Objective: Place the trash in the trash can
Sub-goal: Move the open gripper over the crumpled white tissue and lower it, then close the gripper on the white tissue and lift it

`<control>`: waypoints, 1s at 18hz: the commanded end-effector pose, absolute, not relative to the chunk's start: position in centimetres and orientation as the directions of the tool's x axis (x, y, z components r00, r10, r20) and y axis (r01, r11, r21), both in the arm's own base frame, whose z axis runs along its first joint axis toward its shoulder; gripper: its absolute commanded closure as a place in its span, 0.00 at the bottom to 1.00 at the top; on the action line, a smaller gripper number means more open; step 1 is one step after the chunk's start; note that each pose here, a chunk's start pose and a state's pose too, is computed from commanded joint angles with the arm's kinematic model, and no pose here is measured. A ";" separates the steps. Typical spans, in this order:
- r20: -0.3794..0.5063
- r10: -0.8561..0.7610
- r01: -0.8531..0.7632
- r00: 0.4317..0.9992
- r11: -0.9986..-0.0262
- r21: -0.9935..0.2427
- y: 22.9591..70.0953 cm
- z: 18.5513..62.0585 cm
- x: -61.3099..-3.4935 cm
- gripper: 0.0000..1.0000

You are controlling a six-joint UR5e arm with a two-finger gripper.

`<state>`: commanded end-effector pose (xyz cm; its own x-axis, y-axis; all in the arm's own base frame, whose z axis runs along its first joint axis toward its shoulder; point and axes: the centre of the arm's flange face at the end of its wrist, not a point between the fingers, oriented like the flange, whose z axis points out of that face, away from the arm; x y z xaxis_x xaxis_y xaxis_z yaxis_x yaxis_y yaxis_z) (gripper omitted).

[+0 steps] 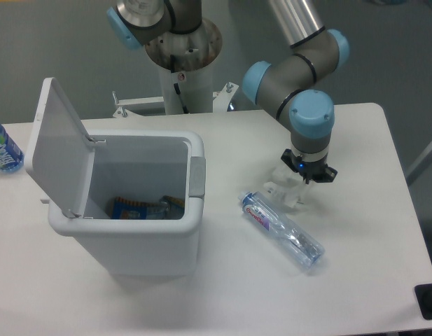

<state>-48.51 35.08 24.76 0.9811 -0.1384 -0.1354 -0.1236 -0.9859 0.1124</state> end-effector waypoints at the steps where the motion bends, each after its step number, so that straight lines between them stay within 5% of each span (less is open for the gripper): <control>1: -0.129 -0.129 -0.117 0.983 -0.988 0.097 34.9 25.1 -49.0 0.99; 12: -0.144 0.021 0.011 0.989 -0.998 -0.067 35.2 29.8 -51.9 1.00; 18: -0.115 0.189 0.147 0.975 -0.942 -0.303 37.5 35.0 -53.8 1.00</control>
<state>-53.77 37.47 35.02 0.9752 0.1894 -0.1146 0.1473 -0.9416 -0.3029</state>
